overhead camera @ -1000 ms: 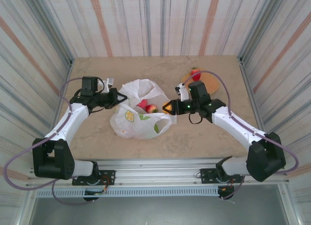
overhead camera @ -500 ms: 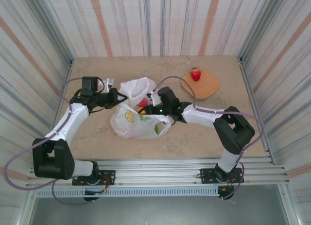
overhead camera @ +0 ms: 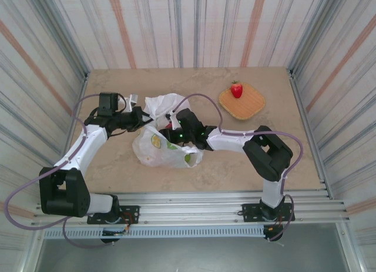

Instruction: Place the fruits into the plastic bag

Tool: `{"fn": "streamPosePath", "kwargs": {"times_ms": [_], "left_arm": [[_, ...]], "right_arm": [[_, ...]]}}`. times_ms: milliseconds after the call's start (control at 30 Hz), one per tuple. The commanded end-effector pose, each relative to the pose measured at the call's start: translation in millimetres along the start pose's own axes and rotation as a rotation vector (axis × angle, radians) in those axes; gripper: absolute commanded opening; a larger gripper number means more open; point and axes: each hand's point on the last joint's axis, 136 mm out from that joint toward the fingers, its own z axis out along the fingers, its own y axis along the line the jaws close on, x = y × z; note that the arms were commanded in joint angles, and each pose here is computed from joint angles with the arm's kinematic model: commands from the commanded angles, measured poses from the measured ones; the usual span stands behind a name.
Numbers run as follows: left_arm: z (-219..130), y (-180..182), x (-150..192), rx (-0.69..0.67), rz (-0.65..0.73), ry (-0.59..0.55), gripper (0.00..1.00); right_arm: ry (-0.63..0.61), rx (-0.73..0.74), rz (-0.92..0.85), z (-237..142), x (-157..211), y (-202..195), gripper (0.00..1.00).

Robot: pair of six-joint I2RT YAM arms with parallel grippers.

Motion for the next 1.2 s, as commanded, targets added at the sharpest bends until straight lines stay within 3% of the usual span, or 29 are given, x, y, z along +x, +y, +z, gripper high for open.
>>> {"fn": "streamPosePath", "kwargs": {"times_ms": [0, 367, 833, 967, 1167], "left_arm": [[-3, -3, 1, 0.02, 0.0, -0.002, 0.04], [-3, -2, 1, 0.018, -0.002, -0.001, 0.04], [-4, 0, -1, 0.01, -0.003, -0.01, 0.04], [-4, 1, -1, 0.01, -0.007, -0.007, 0.04], [-4, 1, -1, 0.011, -0.006, -0.007, 0.04]], "right_arm": [[-0.024, -0.015, 0.001, -13, -11, 7, 0.86], [-0.046, -0.023, 0.006, -50, -14, 5, 0.93], [-0.172, 0.098, -0.048, -138, -31, -12, 0.94], [-0.236, 0.251, -0.076, -171, -49, -35, 0.95], [-0.361, 0.605, -0.056, -242, -85, -117, 0.99]]}}
